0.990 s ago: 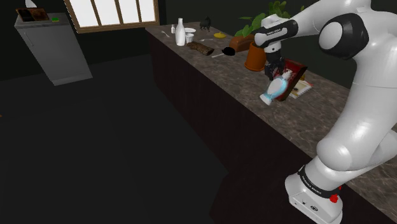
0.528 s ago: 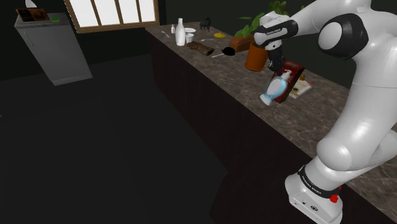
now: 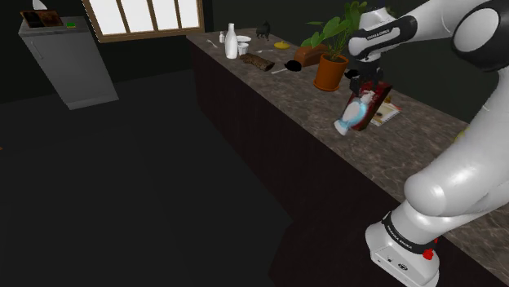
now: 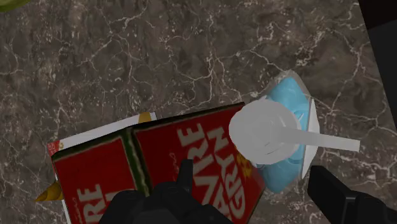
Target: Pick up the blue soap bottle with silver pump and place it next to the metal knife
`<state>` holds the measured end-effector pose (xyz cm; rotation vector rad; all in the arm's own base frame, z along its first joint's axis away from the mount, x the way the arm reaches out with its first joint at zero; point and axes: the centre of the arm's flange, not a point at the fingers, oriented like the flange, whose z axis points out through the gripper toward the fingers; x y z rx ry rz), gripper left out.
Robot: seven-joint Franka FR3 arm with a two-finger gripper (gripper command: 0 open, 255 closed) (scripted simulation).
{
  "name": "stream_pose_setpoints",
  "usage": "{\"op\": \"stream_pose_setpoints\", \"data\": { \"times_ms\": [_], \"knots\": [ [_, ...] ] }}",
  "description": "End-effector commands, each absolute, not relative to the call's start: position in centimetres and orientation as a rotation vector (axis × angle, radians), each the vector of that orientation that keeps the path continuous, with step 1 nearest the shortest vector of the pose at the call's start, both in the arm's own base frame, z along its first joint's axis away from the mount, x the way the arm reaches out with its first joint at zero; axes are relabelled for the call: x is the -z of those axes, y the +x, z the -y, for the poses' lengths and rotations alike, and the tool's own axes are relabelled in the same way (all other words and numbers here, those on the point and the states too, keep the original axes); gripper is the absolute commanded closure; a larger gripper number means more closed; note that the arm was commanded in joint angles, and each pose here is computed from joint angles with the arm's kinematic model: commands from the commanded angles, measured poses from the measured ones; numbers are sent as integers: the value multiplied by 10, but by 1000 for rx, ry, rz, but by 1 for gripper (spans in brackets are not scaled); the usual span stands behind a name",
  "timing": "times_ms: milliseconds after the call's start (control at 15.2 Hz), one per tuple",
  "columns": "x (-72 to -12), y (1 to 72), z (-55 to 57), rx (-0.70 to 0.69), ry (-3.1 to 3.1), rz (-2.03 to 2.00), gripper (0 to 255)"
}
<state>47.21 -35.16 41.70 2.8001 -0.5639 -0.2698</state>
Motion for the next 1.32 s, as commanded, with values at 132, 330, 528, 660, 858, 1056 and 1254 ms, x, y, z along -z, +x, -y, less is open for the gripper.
{"op": "stream_pose_setpoints", "data": {
  "times_ms": [132, 330, 528, 660, 858, 1056, 1254],
  "knots": [
    [-425, 369, 308, -536, 2519, 1302, 0],
    [-411, 372, 314, -536, 2519, 1302, 0],
    [-396, 375, 320, -536, 2519, 1302, 0],
    [-389, 377, 323, -536, 2519, 1302, 0],
    [-389, 377, 323, -536, 2519, 1302, 0],
    [-389, 377, 323, -536, 2519, 1302, 0],
    [-389, 377, 323, -536, 2519, 1302, 255]
  ]
}}
